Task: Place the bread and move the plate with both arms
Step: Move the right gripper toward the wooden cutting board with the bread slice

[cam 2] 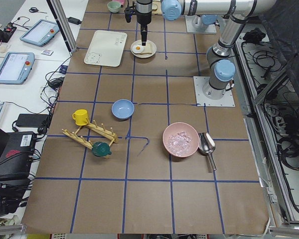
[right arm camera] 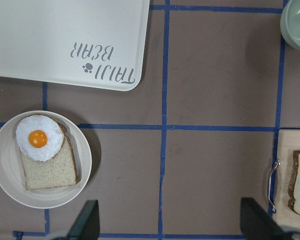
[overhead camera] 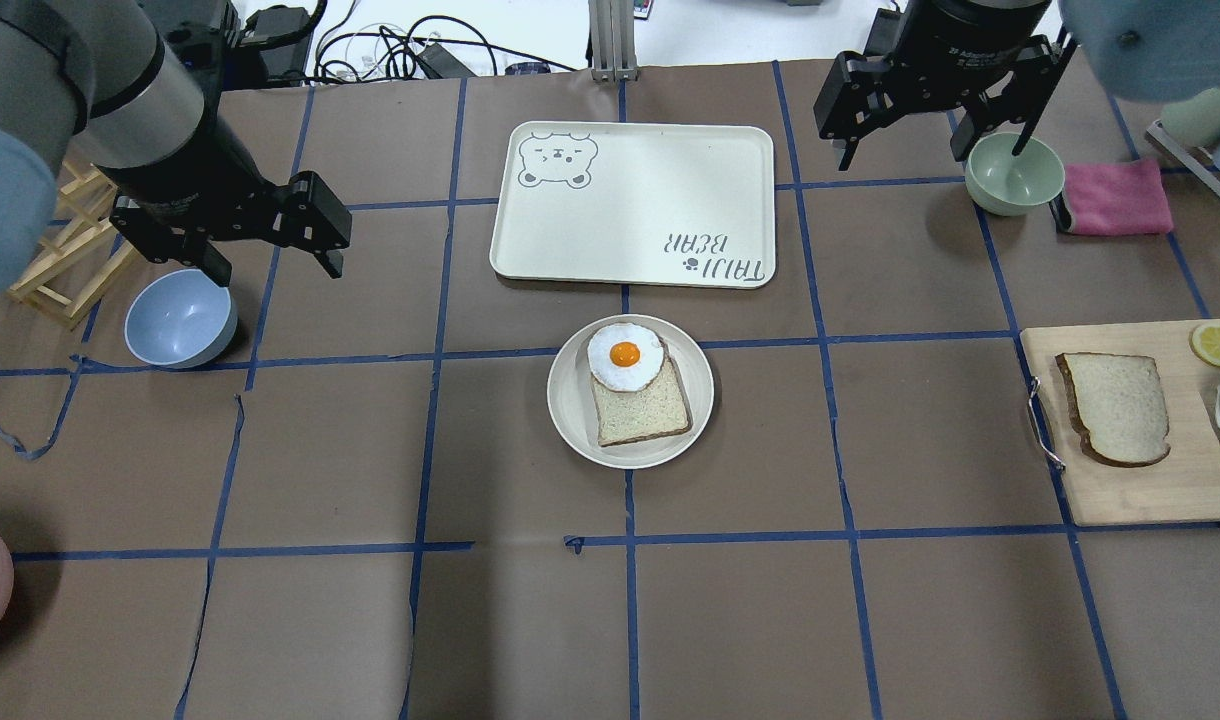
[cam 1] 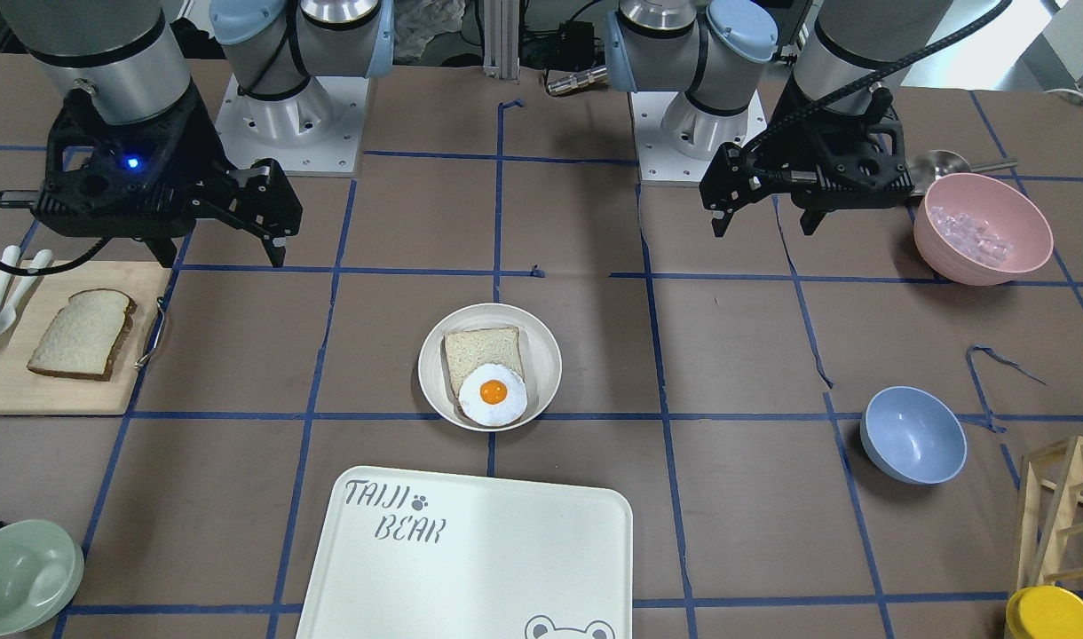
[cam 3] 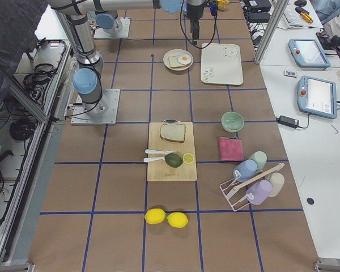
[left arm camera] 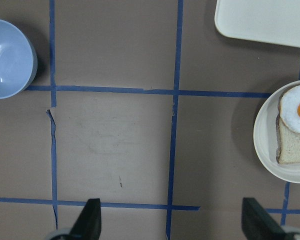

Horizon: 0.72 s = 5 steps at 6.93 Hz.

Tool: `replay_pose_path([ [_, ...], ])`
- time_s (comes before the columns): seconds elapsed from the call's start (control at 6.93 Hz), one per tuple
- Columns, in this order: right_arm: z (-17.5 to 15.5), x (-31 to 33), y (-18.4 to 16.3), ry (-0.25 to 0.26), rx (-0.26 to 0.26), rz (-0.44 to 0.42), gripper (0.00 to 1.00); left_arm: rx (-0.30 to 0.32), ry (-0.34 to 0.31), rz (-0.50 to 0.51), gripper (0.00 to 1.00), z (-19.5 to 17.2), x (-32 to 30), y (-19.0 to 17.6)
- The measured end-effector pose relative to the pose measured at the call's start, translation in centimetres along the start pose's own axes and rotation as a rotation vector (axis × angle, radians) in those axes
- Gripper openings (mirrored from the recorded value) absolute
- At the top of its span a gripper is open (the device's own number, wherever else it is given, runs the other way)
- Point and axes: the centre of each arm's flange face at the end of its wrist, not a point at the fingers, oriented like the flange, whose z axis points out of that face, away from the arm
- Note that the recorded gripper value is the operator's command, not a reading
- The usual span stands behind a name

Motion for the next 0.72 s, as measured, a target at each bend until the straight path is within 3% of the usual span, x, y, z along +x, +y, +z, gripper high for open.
replay_pose_path([
  [0.29,-0.23,-0.04,0.09,0.009,-0.003,-0.002,1.0,0.004,0.001,0.001,1.0,-0.07,0.07,-0.02],
  [0.72,0.64,0.09,0.72,0.004,-0.06,0.007,1.0,0.01,0.003,0.003,1.0,-0.31,0.16,0.08],
])
